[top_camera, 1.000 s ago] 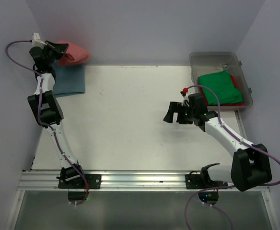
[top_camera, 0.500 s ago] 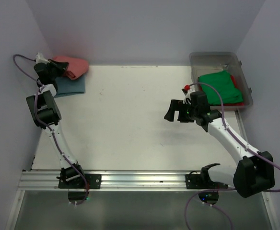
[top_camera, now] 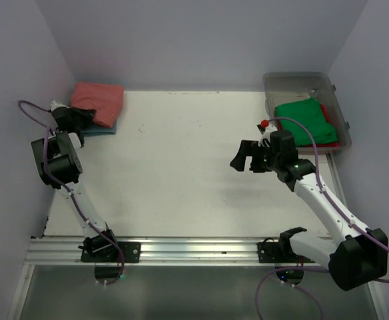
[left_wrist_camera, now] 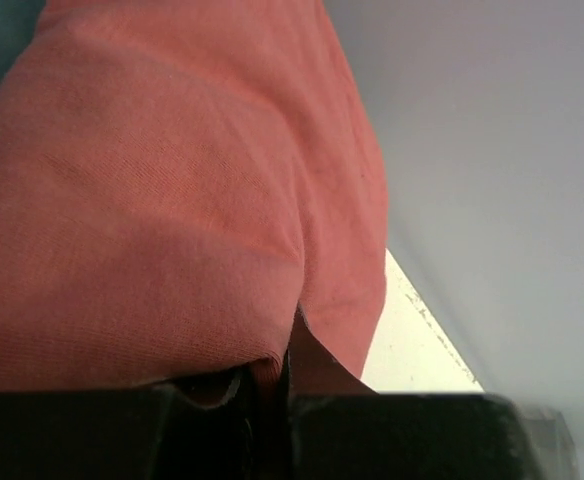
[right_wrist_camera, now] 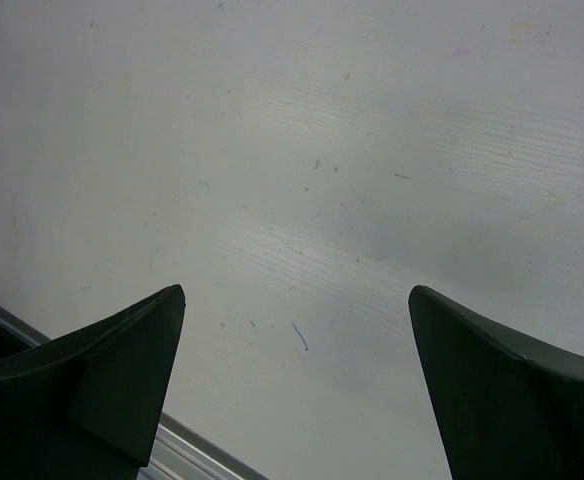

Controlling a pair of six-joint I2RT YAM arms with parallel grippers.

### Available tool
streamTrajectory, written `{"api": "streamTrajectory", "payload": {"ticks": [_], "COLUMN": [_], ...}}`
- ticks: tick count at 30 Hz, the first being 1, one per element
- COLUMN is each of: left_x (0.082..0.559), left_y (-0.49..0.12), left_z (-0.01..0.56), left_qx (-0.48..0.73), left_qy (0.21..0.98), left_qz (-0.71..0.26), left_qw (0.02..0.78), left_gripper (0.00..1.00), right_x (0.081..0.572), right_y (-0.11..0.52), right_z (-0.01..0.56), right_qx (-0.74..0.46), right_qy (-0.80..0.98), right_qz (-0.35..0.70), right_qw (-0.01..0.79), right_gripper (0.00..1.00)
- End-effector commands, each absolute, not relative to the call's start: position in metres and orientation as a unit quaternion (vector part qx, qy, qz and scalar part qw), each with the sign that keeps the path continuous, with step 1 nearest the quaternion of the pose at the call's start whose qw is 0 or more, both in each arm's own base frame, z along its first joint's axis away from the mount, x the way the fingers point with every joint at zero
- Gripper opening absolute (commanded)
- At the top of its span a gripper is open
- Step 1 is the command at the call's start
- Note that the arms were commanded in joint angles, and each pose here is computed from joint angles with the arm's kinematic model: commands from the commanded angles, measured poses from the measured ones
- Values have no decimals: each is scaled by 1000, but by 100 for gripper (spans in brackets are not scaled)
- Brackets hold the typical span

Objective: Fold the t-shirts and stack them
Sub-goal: Put the neatly folded tshirt into the corner of the board with the left arm

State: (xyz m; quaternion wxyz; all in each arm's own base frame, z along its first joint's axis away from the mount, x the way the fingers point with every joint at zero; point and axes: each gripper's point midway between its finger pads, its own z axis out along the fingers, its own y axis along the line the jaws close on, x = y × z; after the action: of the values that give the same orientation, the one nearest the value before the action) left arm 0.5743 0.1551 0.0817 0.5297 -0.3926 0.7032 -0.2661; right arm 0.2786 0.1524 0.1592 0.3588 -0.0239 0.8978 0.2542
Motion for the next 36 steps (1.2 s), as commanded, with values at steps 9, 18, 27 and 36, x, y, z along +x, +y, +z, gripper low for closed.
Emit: {"api": "streamTrajectory", "payload": {"ticks": [9,18,27,36], "left_x": [535,504,463,502], "left_y": [185,158,98,83], "left_z": [167,160,280,302], "left_qx": [-486,-528,-445,-377], "left_qy": [597,585,542,566], "left_qz": [-237,-272,-322,-302], "left_qw": [592,552,636,668], "left_gripper": [0,100,100,90], "right_x": [267,268,267,268], "right_y": [156,154,154,154], "right_z": [171,173,172,163], "right_qx": [-41,-39,-36,-29], "right_qy": [882,881,881,885], "right_qz": [274,273,272,271], "right_qw": [381,385,386,378], "right_gripper": [99,99,99,99]}}
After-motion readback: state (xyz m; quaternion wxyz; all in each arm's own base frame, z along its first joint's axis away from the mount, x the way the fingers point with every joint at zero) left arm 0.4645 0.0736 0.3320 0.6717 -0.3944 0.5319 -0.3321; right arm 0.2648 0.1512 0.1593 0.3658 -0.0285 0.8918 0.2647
